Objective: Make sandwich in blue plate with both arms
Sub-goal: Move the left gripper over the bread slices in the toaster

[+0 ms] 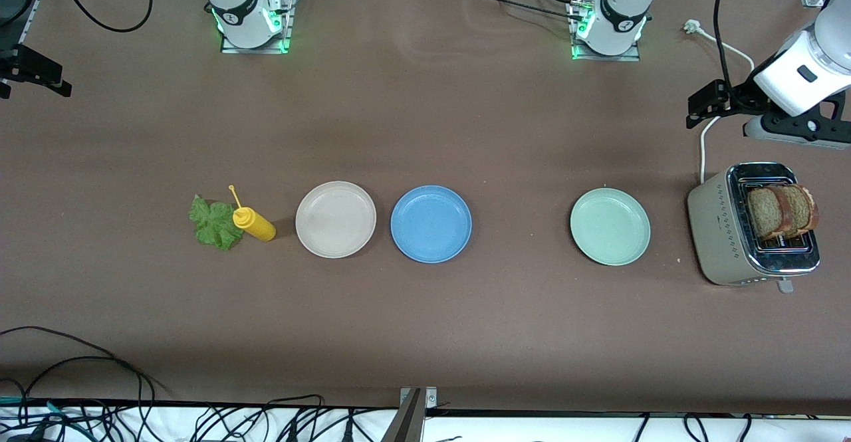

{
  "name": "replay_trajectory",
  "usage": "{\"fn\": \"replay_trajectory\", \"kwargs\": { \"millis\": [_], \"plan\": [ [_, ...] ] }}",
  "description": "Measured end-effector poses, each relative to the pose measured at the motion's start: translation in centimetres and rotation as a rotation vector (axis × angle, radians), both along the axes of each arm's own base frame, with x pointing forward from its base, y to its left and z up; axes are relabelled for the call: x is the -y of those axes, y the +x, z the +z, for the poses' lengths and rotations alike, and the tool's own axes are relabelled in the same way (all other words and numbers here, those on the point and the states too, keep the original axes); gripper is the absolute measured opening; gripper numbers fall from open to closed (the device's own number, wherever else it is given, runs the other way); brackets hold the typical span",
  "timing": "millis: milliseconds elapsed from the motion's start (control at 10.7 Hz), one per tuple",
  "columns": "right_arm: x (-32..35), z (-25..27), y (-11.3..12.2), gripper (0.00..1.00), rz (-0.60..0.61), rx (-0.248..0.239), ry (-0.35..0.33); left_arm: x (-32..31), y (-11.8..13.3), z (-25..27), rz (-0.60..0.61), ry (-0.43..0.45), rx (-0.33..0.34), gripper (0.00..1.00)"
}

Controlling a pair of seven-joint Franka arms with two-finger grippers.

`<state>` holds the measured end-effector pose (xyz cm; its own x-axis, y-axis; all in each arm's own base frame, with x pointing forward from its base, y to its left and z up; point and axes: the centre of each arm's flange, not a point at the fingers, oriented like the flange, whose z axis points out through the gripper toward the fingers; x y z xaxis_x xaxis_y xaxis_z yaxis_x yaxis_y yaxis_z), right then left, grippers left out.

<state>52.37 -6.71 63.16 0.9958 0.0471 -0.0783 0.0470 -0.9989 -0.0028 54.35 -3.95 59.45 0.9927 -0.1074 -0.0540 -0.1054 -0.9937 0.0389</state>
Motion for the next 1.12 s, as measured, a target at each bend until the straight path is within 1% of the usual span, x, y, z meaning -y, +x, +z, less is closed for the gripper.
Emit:
{"fn": "replay_trajectory", "kwargs": {
  "millis": [559,1118],
  "plan": [
    [0.0,0.0,0.0,1.00,0.000,0.000,0.000,-1.4,0.3,1.7,0.025,-0.002,0.037,1.00],
    [0.5,0.2,-0.1,1.00,-0.010,0.004,0.000,-1.6,0.6,1.7,0.028,-0.002,0.037,1.00]
  ]
}}
